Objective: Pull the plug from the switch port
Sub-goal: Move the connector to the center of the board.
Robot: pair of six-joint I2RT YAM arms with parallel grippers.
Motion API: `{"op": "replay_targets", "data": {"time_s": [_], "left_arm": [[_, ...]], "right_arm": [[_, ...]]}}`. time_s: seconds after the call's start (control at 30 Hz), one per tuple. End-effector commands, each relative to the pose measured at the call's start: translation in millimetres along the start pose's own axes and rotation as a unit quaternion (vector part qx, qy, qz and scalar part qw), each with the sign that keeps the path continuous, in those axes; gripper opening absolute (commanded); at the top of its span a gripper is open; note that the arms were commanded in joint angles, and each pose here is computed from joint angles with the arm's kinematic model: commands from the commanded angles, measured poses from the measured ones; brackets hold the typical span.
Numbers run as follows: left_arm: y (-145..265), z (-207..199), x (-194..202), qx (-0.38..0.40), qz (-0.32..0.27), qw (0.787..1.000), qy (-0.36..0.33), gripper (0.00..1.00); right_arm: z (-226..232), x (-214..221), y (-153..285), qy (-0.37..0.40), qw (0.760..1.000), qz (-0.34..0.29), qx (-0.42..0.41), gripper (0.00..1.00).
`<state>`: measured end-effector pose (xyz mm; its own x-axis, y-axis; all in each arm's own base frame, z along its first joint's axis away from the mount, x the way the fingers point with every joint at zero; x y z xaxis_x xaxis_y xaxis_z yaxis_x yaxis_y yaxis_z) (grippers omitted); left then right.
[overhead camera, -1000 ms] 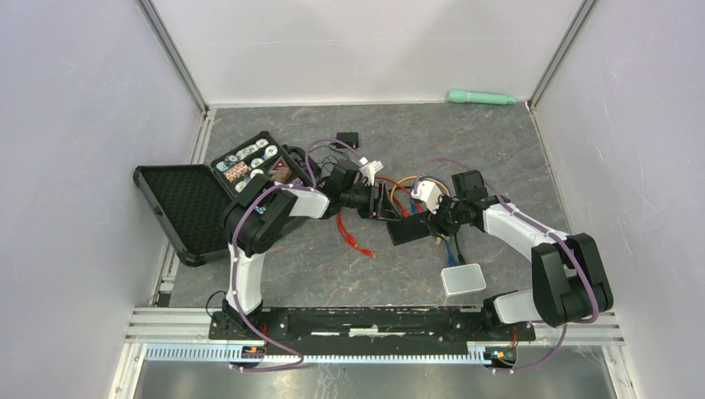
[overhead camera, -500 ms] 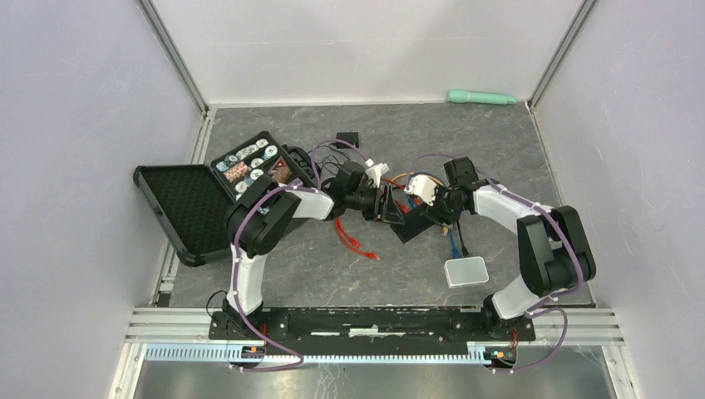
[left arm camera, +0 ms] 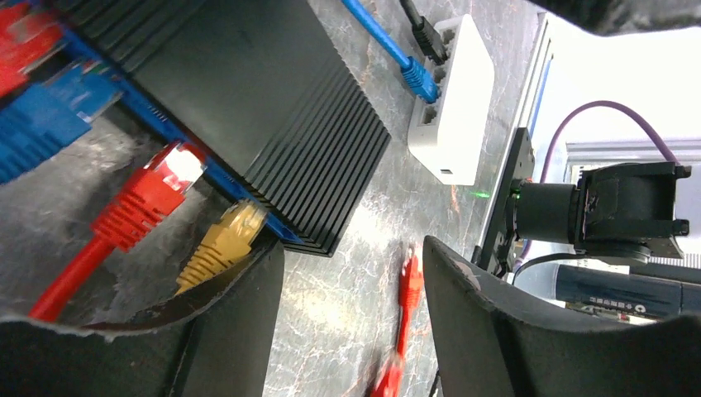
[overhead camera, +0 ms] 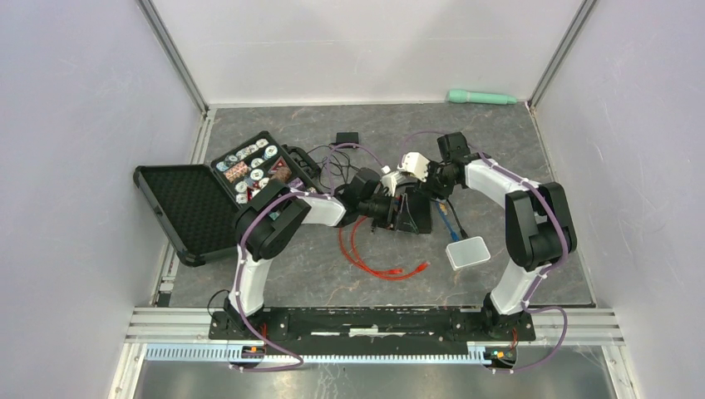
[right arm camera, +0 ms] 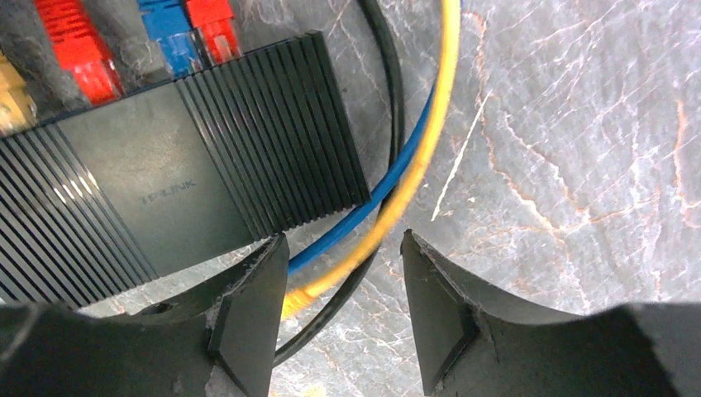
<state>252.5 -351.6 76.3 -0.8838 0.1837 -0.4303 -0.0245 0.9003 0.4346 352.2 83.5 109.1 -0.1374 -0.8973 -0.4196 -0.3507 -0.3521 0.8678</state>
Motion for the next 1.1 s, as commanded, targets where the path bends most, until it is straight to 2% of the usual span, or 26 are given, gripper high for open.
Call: {"op": "replay_targets", "data": {"time_s": [0.0,0.13,0.27,0.47,0.73,0.93,1.07], "left_arm": [[-10.1,-17.6,-7.0,0.039,-0.01,0.999,-0.029,0.7],[-2.1,-19.2,-4.0,0.029,-0.017,0.999,-0.026,0.72],[13.1,-15.1,-2.1,-0.031,-0.048,0.998,-0.017,0.74],[36.2,-14.4,1.1,-0.08,-0.091,0.993,0.008,0.76],[35.4,-4.2,5.8,-0.09,-0.101,0.987,0.084,0.79],[32.6,1.0,9.6,-0.084,-0.12,0.983,0.114,0.8],[34.5,4.1,4.9,-0.084,-0.146,0.979,0.116,0.83]], "right_arm": [[-8.5,-19.2,-0.7,0.019,0.999,-0.048,0.002,0.61],[-4.1,-15.1,3.7,0.019,0.999,-0.048,0.004,0.61],[2.6,-10.9,15.1,0.008,0.998,-0.057,0.007,0.62],[11.1,-10.5,35.8,-0.019,0.997,-0.076,0.026,0.62],[34.9,-8.5,38.4,-0.076,0.99,-0.117,0.029,0.61],[31.0,-8.2,34.6,-0.09,0.986,-0.128,0.057,0.62],[26.2,-13.1,30.2,-0.103,0.983,-0.143,0.043,0.7]]}}
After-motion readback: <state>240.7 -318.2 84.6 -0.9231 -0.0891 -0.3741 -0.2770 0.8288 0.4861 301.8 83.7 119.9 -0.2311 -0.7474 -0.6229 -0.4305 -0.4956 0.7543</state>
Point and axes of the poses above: each gripper's point midway between its finger pads, its own y axis back along the fingers, its own z axis along the line the jaws close on, x = y × z, the point moved 8 cm from there along y, back along the fingers, and after that the axes turned 3 degrees about y, right-handed, at the moved point
